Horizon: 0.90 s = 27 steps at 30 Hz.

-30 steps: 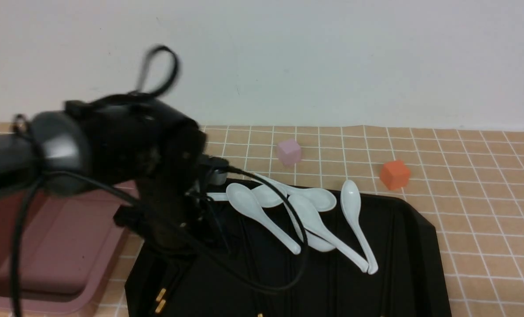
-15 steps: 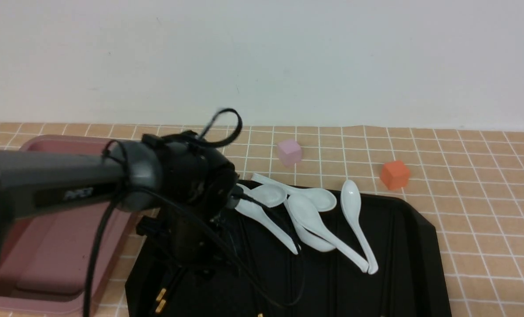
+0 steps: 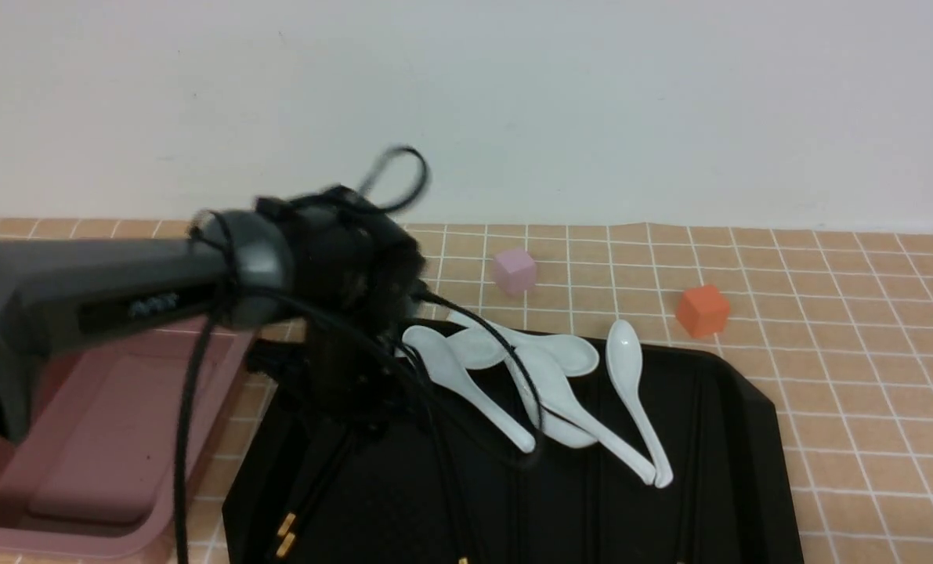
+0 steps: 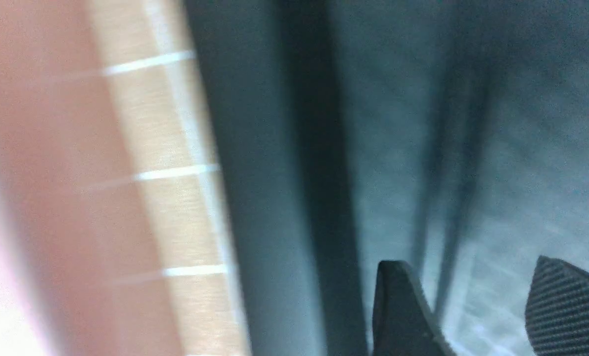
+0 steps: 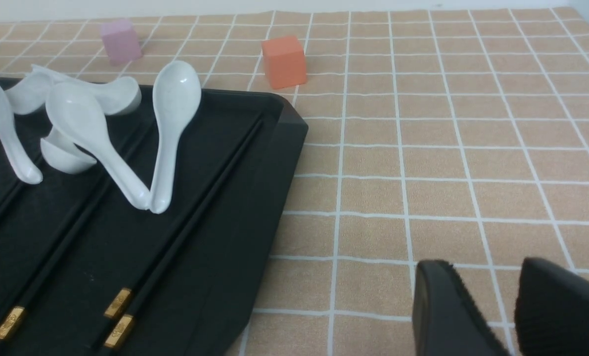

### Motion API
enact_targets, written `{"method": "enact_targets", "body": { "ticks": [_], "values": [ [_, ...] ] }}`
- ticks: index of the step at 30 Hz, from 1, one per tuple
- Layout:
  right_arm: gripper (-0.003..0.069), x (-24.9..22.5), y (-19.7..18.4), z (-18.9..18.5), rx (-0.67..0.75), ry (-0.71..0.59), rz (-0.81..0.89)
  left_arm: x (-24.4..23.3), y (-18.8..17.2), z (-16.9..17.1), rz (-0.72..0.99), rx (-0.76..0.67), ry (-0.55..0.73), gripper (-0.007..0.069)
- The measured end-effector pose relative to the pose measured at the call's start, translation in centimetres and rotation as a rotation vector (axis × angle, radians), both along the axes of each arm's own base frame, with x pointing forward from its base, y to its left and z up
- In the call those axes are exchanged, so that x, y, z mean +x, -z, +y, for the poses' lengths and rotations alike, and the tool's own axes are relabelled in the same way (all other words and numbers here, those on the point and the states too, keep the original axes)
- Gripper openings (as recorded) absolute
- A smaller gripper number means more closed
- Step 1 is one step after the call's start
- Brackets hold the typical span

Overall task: On brown tablecloth take chopsticks from black tray and put them in box.
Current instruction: 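Reach over to the black tray and grasp a pair of chopsticks with the left gripper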

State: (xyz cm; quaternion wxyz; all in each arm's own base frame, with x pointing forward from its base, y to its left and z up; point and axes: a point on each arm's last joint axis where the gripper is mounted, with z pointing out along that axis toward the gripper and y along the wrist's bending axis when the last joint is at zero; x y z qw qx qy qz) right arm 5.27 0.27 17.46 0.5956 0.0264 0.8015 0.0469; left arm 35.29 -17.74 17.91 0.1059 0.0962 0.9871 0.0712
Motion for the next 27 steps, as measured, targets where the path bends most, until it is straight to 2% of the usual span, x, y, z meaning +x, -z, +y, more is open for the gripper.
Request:
{"method": "enact_targets", "body": {
  "ticks": [4, 10, 16, 22, 25, 27],
  "values": [
    [0.024, 0.0, 0.0, 0.0, 0.0, 0.0, 0.0, 0.5, 0.1, 1.4, 0.045, -0.046, -0.038, 0.0358],
    [0.024, 0.0, 0.0, 0.0, 0.0, 0.0, 0.0, 0.6, 0.2, 0.8, 0.046, -0.142, -0.018, 0.0358],
    [0.024, 0.0, 0.0, 0.0, 0.0, 0.0, 0.0, 1.0, 0.7, 0.6, 0.032, -0.148, -0.01, 0.0358],
    [0.024, 0.0, 0.0, 0.0, 0.0, 0.0, 0.0, 1.6, 3.0, 0.3, 0.07, -0.134, -0.016, 0.0357],
    [0.024, 0.0, 0.0, 0.0, 0.0, 0.0, 0.0, 1.6, 3.1, 0.2, 0.076, -0.134, -0.017, 0.0335],
    [0.024, 0.0, 0.0, 0.0, 0.0, 0.0, 0.0, 1.7, 3.1, 0.2, 0.076, -0.136, -0.019, 0.0286]
  ]
}}
